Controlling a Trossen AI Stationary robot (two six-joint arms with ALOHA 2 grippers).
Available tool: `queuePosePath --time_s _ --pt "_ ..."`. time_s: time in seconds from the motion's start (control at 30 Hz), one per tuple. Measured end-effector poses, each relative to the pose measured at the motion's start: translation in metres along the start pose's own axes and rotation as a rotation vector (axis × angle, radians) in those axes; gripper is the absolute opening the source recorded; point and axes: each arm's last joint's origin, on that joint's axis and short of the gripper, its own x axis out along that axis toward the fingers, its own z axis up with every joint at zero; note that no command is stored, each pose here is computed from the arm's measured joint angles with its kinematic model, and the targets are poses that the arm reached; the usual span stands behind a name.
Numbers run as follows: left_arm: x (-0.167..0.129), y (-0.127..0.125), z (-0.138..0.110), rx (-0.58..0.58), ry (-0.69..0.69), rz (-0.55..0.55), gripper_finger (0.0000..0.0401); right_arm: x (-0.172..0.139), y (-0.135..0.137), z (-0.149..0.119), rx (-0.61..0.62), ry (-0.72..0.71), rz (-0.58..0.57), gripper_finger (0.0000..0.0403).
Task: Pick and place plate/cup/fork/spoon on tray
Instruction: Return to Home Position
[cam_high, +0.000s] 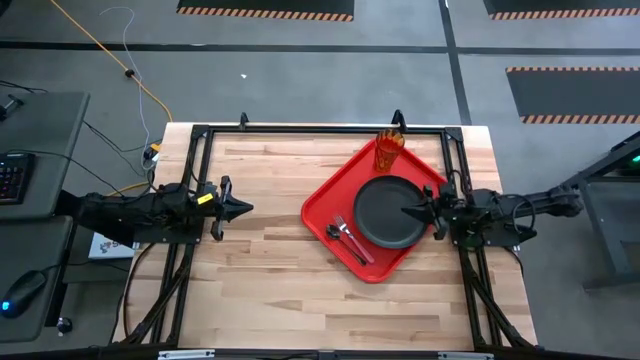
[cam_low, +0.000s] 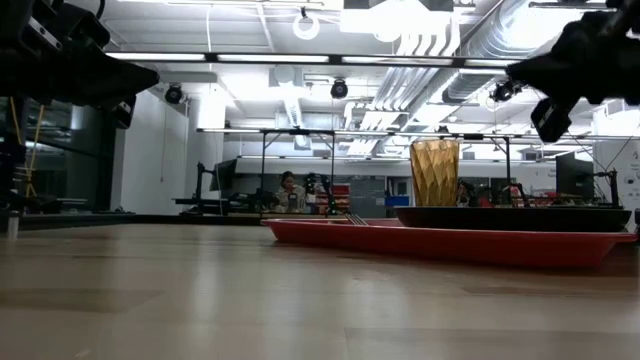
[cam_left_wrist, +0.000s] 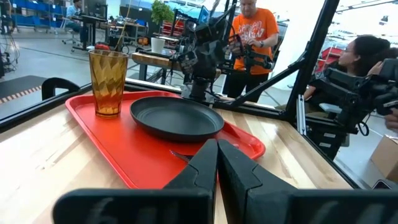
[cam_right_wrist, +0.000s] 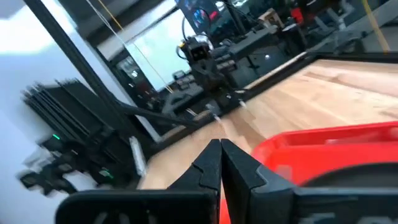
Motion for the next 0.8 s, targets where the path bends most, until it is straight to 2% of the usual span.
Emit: queuePosePath --time_s 0.2,0.27,0.6,0.8 --pt "0.0000 0.0000 0.0000 0.000 0.000 0.000 0.0003 -0.0028 -0.0045 -0.0047 -0.202 0.043 -0.047 0.0000" --pt "0.0000 0.0000 0.0000 0.000 0.001 0.000 0.0003 -0.0026 -0.0047 -0.0050 -0.224 0.048 -0.048 0.0000" --pt "0.0000 0.0000 0.0001 0.000 0.000 0.000 0.0003 -0.0025 -0.0046 -0.0056 -0.138 0.055 -0.043 0.0000" --pt "0.0000 0.0000 0.0001 0.000 0.000 0.000 0.0003 -0.0024 -0.0046 -0.0057 -0.128 0.055 -0.043 0.0000"
